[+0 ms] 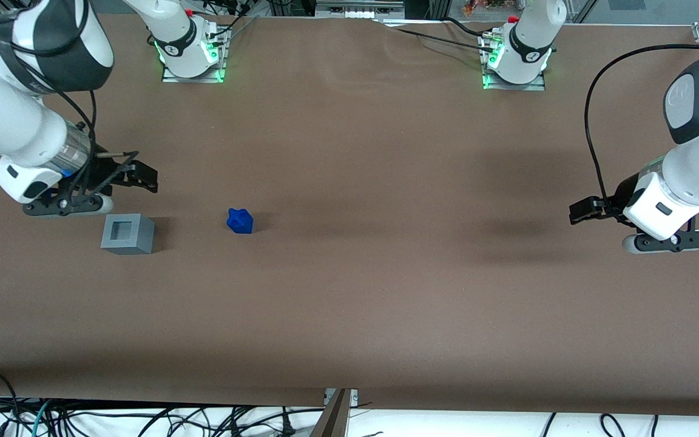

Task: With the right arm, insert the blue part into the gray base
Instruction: 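Move the open right gripper over the blue block and lower it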

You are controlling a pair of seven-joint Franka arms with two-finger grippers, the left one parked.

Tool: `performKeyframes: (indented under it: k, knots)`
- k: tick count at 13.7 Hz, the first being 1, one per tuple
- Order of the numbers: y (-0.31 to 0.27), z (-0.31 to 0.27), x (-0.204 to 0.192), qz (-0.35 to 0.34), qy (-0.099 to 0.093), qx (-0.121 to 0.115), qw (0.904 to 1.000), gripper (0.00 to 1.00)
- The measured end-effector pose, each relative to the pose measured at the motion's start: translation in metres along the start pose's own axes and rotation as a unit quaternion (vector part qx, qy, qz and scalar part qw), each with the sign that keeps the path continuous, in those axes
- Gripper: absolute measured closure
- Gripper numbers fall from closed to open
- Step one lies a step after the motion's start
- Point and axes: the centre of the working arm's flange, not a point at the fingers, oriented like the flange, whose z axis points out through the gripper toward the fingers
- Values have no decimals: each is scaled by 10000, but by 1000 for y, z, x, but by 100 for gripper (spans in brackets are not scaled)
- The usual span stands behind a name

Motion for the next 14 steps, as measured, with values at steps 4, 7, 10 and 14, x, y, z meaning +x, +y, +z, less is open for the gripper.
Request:
performKeyframes:
  k: [4,7,10,14]
  knots:
    - [-6,45,7,121,162,33,9998,1]
    - [-21,79,3,310,291,55,9991,1]
    - [-35,108,-2,323,421,87,9986,1]
    - [-54,142,2,178,428,112,9989,1]
